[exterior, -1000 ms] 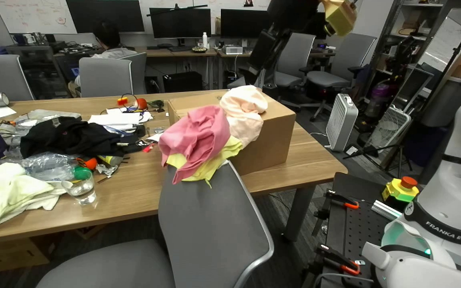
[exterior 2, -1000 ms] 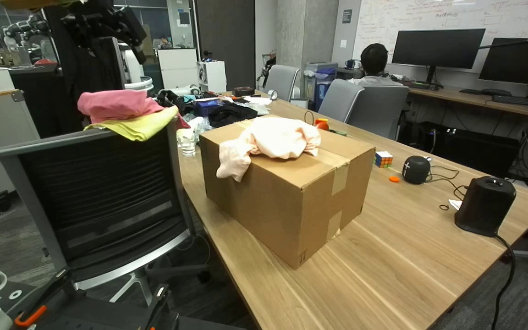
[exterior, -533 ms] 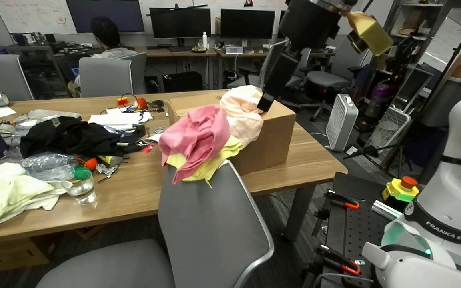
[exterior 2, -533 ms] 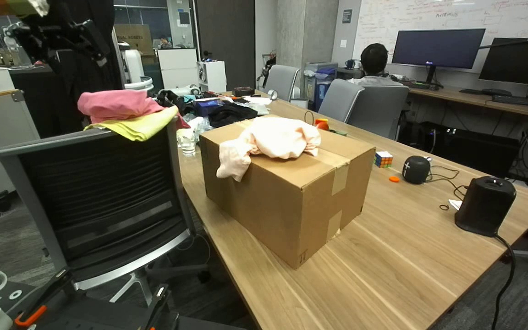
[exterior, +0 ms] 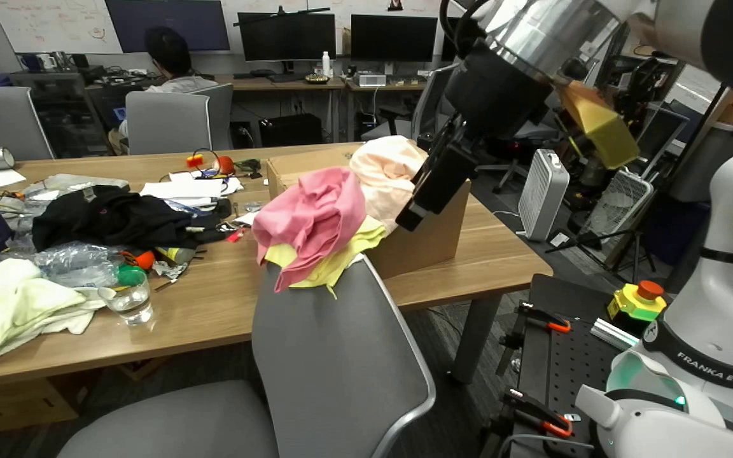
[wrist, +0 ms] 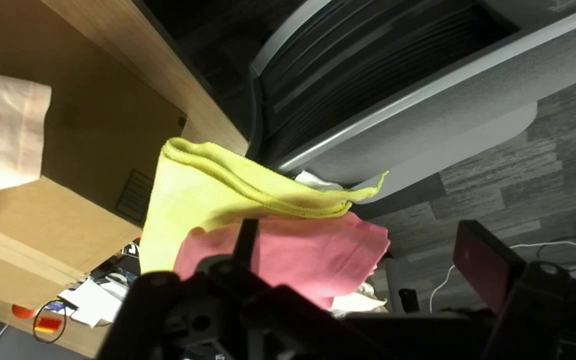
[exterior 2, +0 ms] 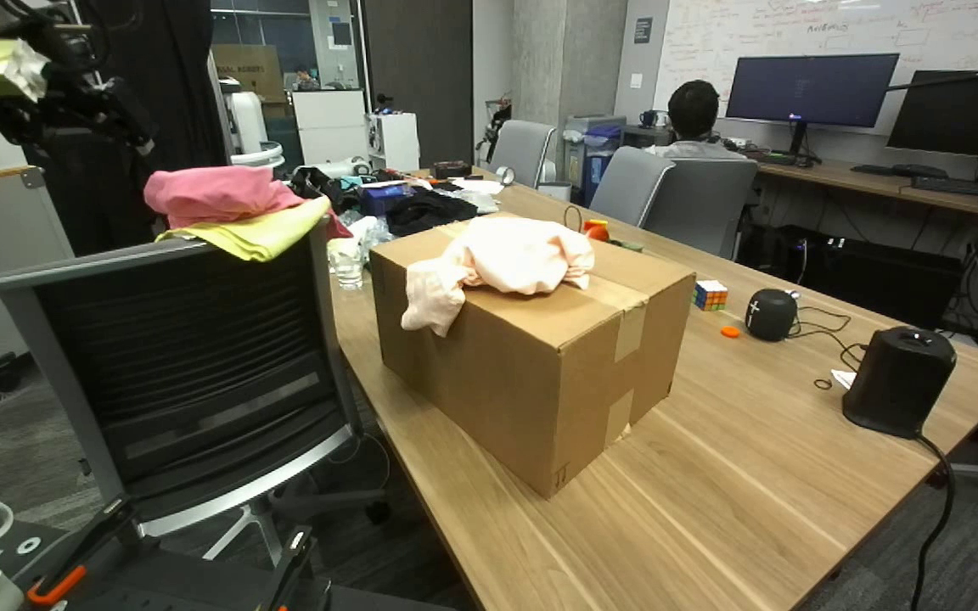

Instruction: Remove the t-shirts and yellow towel from the backrest of the grey chair and place them on top of the brown box

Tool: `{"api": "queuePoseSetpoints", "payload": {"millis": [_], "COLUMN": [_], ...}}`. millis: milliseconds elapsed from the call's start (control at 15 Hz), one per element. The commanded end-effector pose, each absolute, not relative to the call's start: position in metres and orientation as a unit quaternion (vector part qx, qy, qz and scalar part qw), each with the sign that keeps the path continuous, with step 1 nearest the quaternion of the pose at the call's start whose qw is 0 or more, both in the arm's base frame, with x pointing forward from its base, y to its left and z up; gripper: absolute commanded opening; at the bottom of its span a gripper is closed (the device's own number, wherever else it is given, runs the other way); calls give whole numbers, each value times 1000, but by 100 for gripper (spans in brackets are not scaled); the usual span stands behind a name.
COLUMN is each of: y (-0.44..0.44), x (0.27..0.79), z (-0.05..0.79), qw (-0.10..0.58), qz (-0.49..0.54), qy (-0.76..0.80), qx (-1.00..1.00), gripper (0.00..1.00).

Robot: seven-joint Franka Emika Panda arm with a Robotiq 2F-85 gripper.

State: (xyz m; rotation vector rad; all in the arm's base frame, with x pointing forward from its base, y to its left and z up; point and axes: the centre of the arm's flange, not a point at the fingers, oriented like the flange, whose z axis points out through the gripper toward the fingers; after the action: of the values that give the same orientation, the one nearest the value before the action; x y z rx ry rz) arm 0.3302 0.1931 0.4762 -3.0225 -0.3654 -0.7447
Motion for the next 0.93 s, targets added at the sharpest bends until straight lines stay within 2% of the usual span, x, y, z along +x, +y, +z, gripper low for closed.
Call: {"api": "queuePoseSetpoints", "payload": {"millis": [0,867], "y": [204,250], "x": [328,330], "z": [462,421], "qw": [22,32], "qz": [-275,-402], "qy": [-104,-111], "qx": [-955,-908], "gripper": [100,100]}}
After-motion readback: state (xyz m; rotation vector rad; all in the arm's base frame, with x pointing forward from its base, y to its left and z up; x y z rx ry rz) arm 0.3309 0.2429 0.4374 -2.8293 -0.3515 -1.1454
